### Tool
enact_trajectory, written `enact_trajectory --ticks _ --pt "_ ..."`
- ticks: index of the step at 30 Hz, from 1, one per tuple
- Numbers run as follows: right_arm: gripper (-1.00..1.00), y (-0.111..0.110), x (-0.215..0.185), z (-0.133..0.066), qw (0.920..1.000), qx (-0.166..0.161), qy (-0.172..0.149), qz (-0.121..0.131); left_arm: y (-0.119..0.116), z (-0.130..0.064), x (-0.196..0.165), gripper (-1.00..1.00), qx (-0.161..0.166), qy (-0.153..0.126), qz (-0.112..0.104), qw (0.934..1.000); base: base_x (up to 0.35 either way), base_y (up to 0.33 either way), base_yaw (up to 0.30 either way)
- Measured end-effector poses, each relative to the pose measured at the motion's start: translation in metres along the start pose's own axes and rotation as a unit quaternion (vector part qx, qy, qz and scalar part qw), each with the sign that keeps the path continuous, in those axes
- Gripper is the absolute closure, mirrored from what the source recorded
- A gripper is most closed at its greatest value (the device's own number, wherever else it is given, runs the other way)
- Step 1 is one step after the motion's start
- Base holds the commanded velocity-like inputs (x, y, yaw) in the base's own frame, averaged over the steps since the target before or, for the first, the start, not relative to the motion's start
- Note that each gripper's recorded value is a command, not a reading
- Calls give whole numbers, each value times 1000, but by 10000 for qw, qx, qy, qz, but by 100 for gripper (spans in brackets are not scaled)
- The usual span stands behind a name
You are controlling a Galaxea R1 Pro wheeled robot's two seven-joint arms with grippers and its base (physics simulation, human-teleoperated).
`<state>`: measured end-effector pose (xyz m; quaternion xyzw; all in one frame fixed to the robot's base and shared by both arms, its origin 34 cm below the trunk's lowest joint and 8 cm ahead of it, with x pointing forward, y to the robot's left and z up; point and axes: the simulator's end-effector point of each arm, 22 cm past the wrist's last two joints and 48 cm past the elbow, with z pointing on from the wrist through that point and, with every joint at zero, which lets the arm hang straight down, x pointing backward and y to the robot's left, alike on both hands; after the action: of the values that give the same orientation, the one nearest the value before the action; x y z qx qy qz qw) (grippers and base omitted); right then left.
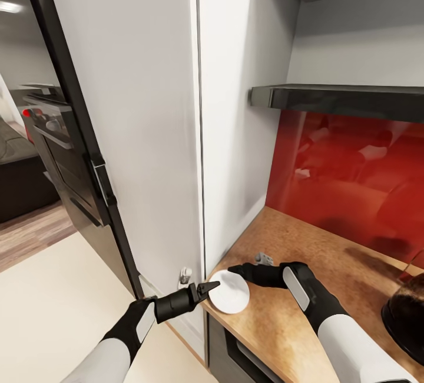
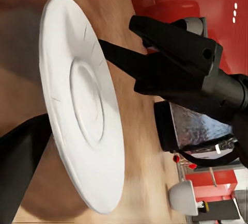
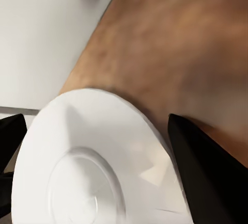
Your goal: Set up a coffee station on the kitchen countertop: keep the coffee maker on the countertop, move the bottle of coffee from the kitchen shelf to the counter next to the coffee maker, place a paper coffee filter on top of the coffee maker, put the saucer next to the coffee maker with the coffee cup on the saucer, and place the electric kettle next to the coffee maker.
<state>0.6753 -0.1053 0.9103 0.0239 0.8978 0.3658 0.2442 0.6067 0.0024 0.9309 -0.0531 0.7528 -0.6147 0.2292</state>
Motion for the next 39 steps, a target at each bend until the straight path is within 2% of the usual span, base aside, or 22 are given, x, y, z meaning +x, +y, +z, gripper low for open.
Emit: enact_trajectory --ticks 4,13,39 --pt "-100 0 1 0 10000 3 7 2 3 2 9 -100 6 64 -111 9999 0 0 0" --pt "-100 -1 1 0 10000 8 18 2 0 5 15 -100 59 116 -179 9998 0 0 0" --pt "-100 -5 9 3 9999 42 102 72 -4 7 17 -100 145 134 -203 9996 0 0 0"
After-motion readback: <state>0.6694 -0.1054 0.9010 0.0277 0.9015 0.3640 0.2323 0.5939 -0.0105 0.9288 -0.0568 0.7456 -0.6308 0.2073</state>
